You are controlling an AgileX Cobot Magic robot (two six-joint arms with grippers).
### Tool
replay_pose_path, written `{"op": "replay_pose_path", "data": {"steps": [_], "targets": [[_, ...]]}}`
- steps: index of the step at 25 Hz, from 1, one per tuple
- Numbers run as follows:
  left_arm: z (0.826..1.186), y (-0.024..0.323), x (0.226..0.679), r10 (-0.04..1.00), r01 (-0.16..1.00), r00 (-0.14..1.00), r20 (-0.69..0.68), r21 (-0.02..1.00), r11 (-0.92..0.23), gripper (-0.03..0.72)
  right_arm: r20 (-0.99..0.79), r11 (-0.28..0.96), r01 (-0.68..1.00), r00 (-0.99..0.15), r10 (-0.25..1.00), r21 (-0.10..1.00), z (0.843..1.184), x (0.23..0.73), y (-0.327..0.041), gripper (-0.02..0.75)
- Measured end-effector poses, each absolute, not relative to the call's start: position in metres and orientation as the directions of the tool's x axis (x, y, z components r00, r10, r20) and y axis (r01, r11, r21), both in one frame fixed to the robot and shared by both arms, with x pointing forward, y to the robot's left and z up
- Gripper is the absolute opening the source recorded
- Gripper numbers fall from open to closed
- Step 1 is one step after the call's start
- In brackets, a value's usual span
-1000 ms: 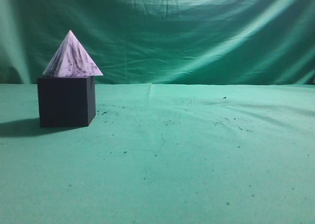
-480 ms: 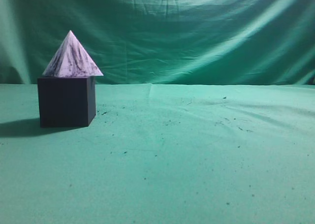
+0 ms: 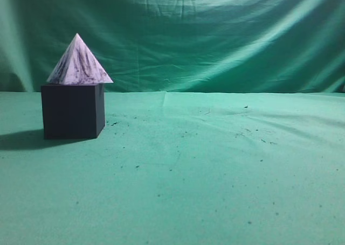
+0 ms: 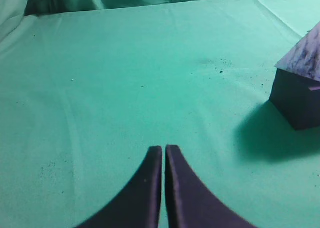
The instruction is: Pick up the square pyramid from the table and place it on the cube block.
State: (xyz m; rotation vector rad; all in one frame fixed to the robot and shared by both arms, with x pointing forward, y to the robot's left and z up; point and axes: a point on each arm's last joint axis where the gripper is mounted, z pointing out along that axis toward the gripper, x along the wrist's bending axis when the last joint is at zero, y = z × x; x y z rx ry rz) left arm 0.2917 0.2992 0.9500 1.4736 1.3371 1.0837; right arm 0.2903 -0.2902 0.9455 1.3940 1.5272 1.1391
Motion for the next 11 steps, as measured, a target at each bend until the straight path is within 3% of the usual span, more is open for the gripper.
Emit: {"op": "replay_pose_path", "data": {"steps": [11], "targets": [[0.95, 0.2992, 0.2917, 0.997, 0.262, 0.053, 0.057, 0.963, -0.069, 0.0, 0.03, 0.008, 0.314, -0.115, 0.993, 0.949, 0.9453, 0.2903, -0.2901, 0.067]]}}
